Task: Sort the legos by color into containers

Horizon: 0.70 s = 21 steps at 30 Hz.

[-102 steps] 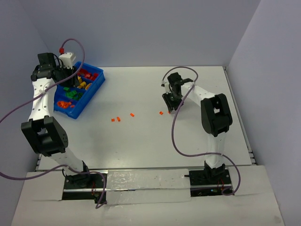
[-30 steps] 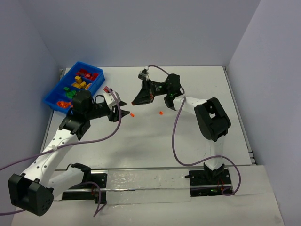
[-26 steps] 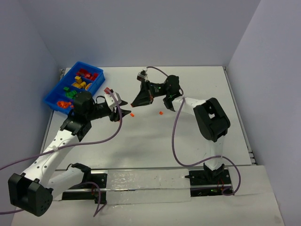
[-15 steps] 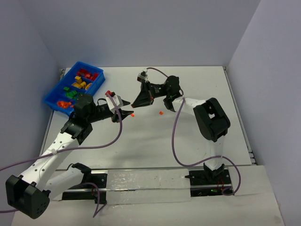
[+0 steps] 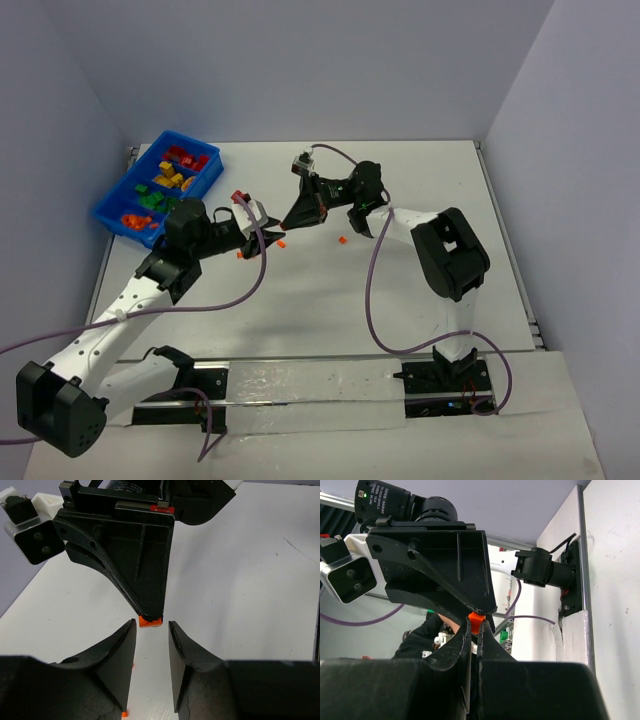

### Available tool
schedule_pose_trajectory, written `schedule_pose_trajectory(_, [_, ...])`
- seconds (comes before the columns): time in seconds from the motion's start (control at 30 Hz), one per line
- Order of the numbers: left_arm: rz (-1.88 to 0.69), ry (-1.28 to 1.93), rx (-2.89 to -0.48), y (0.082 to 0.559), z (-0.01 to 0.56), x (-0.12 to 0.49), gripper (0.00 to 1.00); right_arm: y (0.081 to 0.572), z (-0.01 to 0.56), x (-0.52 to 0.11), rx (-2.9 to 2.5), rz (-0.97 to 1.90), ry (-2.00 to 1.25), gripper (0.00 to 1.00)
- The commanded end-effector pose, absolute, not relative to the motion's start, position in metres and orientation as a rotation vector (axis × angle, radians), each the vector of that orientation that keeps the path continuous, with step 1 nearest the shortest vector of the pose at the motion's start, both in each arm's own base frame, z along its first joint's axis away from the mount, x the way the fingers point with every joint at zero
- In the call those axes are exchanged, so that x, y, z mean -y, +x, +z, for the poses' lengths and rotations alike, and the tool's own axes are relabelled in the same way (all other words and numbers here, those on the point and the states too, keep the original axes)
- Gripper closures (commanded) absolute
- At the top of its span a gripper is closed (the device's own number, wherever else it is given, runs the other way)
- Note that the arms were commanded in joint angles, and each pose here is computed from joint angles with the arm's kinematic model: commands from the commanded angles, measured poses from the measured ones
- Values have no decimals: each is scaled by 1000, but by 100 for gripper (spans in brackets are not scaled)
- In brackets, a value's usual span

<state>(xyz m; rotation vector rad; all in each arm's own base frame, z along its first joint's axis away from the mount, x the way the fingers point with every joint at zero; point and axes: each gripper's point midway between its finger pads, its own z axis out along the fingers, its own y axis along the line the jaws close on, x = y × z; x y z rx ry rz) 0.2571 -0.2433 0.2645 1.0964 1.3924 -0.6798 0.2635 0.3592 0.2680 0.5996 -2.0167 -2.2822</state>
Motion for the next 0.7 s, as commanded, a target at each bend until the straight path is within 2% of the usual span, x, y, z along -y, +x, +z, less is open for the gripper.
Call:
schedule_pose_trajectory(0.0, [-660, 1055, -1319, 264, 293, 248, 61, 248, 290, -354, 1992, -2360, 767, 100])
schedule_pose_trajectory(0.33, [-673, 1007, -1329, 267, 300, 247, 63, 247, 285, -357, 1993, -2352, 760, 100])
schedule_pose_trajectory(0.43, [-673, 997, -1335, 268, 301, 247, 72, 246, 285, -357, 1991, -2349, 761, 98])
schedule_pose_trajectory(0.47, [-671, 995, -1336, 268, 301, 246, 76, 246, 285, -357, 1992, -2346, 761, 95])
schedule_pose_trajectory(0.57, [-670, 994, -1342, 268, 301, 246, 92, 246, 284, -357, 1994, -2343, 757, 75])
schedule_pose_trajectory(0.6, [-670, 991, -1348, 268, 300, 245, 98, 246, 285, -357, 1994, -2343, 759, 62])
schedule_pose_trajectory(0.67, [-667, 992, -1365, 266, 297, 244, 100, 245, 285, -357, 1995, -2340, 757, 50])
